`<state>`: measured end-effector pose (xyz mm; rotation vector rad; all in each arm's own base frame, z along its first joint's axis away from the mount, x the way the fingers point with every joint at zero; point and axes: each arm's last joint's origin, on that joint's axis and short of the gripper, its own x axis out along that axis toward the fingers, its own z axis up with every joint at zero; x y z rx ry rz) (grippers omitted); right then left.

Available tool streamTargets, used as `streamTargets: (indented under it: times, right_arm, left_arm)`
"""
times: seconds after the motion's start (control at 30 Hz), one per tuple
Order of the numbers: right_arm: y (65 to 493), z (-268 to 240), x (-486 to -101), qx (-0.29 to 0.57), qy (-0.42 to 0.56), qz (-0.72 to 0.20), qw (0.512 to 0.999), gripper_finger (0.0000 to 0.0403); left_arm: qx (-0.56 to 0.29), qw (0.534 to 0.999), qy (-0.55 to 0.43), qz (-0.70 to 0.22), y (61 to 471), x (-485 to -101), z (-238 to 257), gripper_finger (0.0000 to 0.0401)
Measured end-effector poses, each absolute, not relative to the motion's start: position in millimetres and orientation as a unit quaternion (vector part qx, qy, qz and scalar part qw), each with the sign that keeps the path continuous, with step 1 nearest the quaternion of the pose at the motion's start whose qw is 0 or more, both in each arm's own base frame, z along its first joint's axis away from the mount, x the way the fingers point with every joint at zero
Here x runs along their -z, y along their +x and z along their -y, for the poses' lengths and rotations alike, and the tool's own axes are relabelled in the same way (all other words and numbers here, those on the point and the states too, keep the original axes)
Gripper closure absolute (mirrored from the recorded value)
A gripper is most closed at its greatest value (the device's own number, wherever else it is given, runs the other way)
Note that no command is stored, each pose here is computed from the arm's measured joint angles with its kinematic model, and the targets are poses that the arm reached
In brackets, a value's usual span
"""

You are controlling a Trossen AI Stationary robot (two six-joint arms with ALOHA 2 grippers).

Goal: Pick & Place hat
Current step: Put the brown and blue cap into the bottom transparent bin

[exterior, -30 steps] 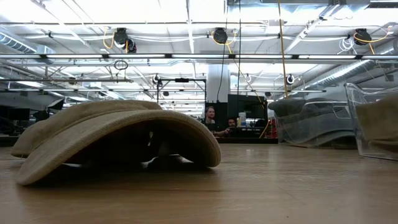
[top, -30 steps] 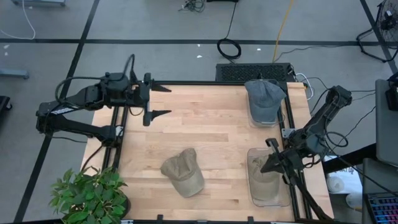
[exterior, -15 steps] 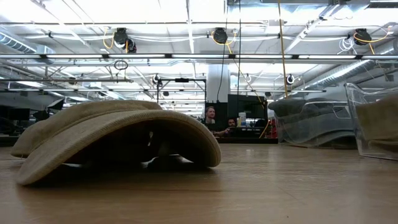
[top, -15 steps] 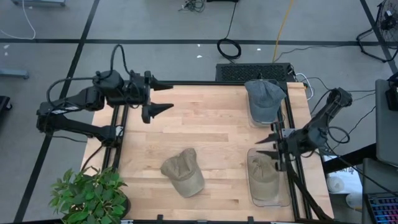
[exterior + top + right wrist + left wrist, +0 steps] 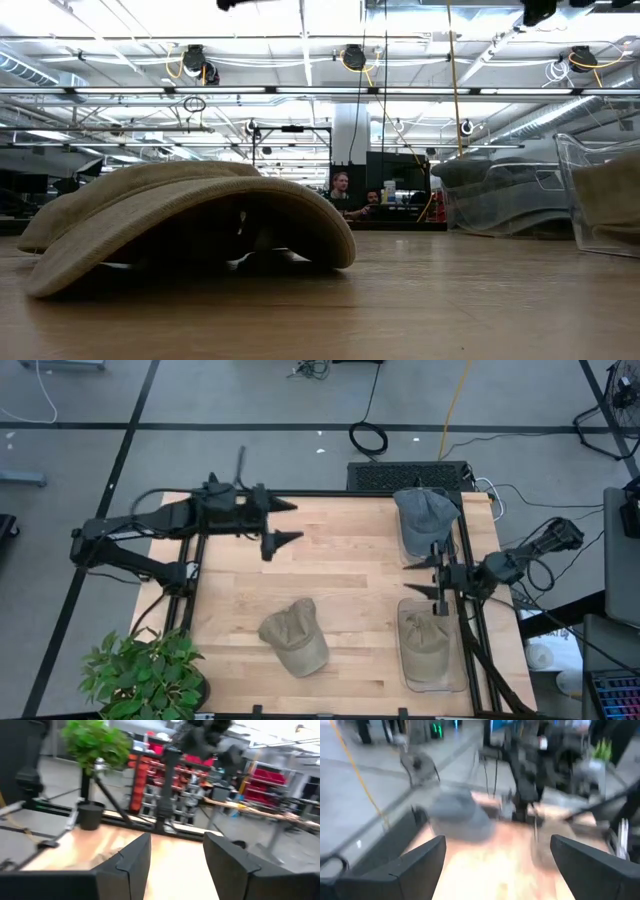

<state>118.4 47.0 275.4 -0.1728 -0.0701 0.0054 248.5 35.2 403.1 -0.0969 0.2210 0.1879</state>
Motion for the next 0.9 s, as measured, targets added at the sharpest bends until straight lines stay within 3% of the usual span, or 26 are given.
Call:
streamTargets:
  times: [0.33, 0.6, 0.9]
  right_arm:
    - [113.5, -28.1, -268.2, 0.056, -0.073, -0.007, 0.996, 0.0234]
    - [114.6, -28.4, -268.0, 0.056, -0.08, -0.008, 0.995, 0.0232]
    - [121.3, -30.8, -262.8, 0.054, -0.081, -0.024, 0.995, 0.0232]
  left_arm:
    - [-0.017, 0.946, -0.116, -0.303, 296.8, -375.4, 12.6, 0.0036]
    - [0.008, 0.899, -0.085, -0.431, 337.1, -339.9, 74.0, 0.0036]
    - [-0.053, 0.824, -0.162, -0.54, 345.7, -287.6, 116.8, 0.0036]
